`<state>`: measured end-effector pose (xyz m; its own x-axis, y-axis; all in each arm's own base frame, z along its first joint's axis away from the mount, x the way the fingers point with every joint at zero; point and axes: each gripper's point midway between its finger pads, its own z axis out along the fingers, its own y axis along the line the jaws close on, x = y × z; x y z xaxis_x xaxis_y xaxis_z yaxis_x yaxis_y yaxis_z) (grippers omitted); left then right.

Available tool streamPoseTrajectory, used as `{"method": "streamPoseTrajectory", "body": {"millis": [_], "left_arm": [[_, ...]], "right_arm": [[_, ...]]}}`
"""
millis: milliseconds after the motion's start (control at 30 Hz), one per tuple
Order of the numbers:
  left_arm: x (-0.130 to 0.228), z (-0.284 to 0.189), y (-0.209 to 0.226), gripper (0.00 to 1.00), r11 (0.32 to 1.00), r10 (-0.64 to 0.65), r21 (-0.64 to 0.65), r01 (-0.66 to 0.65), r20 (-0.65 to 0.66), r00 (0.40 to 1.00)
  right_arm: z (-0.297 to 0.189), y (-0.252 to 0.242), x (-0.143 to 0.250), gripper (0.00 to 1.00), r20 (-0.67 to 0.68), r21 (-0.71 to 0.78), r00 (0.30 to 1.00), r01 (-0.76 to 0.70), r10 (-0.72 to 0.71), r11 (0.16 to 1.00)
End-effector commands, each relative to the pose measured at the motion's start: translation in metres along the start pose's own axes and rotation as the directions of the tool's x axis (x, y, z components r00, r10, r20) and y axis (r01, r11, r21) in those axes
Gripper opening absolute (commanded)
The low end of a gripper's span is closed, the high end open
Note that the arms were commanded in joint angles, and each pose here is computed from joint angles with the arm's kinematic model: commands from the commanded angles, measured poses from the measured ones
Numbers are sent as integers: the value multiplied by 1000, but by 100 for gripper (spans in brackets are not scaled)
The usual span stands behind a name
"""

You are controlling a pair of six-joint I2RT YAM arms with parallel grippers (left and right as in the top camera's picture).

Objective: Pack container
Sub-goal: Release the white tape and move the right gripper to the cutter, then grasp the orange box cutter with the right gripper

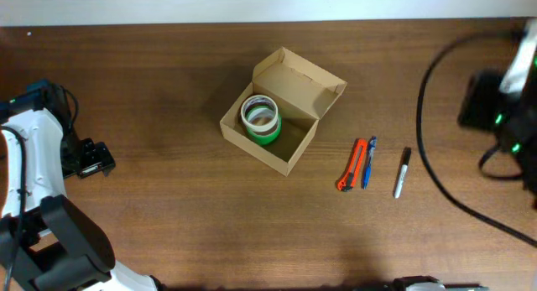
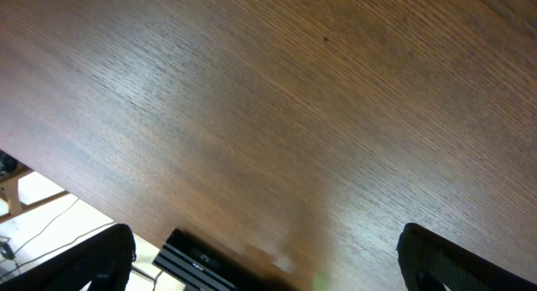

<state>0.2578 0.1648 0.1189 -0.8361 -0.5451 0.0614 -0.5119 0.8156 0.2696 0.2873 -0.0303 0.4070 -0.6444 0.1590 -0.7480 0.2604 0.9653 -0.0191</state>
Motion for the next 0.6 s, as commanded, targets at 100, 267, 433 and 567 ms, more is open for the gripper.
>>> {"method": "streamPoseTrajectory", "body": {"millis": [100, 267, 433, 567], "left_arm": [[1, -1, 1, 100, 1000, 8, 5, -8, 3, 1000], [1, -1, 1, 100, 1000, 9, 5, -9, 3, 1000], [1, -1, 1, 100, 1000, 9, 5, -9, 3, 1000], [1, -1, 1, 100, 1000, 9, 5, -9, 3, 1000]], "right_arm": [[125, 51, 137, 55, -459, -45, 876, -190, 149, 981], [187, 85, 204, 59, -610, 33, 753, -289, 249, 957], [224, 101, 245, 59, -717, 75, 660, -244, 223, 967], [243, 102, 273, 59, -774, 116, 594, -207, 219, 971]]}}
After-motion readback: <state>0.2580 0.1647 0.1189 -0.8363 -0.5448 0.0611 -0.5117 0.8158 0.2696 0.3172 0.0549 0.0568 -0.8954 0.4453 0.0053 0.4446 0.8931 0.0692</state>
